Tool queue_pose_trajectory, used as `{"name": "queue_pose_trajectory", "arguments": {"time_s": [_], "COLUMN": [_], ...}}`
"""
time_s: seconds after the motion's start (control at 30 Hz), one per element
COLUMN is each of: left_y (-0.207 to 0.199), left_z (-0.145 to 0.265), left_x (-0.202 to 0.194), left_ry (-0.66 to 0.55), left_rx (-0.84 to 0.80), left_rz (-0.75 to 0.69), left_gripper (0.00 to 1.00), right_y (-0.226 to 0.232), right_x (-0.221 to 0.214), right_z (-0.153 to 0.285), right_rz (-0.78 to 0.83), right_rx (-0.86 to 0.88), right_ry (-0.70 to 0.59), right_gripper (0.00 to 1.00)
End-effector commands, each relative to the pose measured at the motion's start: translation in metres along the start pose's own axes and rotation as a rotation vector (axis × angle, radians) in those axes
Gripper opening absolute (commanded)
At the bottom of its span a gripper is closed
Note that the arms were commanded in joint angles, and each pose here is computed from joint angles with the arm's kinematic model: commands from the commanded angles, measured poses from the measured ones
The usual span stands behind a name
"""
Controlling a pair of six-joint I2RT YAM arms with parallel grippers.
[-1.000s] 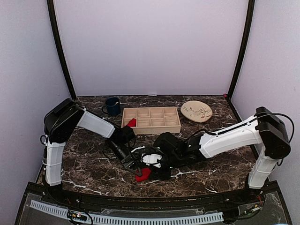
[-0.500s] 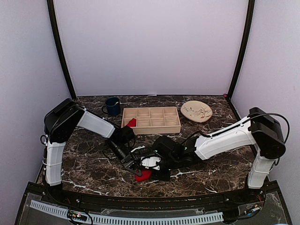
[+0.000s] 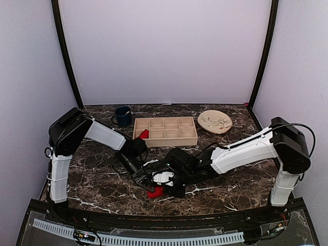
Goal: Roll the socks
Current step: Roll the sock at the center of the board.
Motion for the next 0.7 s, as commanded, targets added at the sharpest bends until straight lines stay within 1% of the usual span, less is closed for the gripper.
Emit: {"name": "queue_pose_trajectory", "arguments": {"time_s": [0.0, 0.13, 0.27, 0.4, 0.53, 0.67], "left_y": [0.010, 0.004, -0.005, -0.010, -0.004, 0.001], "left_z": [0.009, 0.021, 0.034, 0.044, 0.050, 0.059], "left_x": [0.005, 0.011, 0.020, 0.024, 0.023, 0.022], "left_ry": [-0.025, -0.069, -0.143, -0.199, -0.219, -0.281], "left_rx": [0.102, 0.151, 0.197, 0.221, 0.278, 0.344], "left_rz": [0.012, -0.005, -0.035, -0.044, -0.024, -0.011], "left_gripper": [0.12, 0.19, 0.26, 0.29, 0.30, 0.30], "right_y": [0.013, 0.013, 0.012, 0.013, 0.004, 0.002], "right_x": [0.001, 0.000, -0.002, -0.008, 0.000, 0.002], "right_z": [-0.011, -0.013, -0.015, -0.016, -0.015, -0.015], "right_rz": [-0.003, -0.029, -0.068, -0.104, -0.136, -0.167], "right_rx": [0.088, 0.130, 0.172, 0.200, 0.198, 0.225], "right_ry": [0.009, 0.026, 0.037, 0.051, 0.036, 0.035], "right_gripper": [0.00, 0.00, 0.00, 0.00, 0.00, 0.00]}}
Point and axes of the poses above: each gripper's point midway between its finger pads, its own z axis back along the fingers, its own y axis along the line the jaws close on, x = y × z, the point moved 3 cm from there along z, back along the fingers, and after that the axes turned 13 degrees about z, right-handed, at the moved point
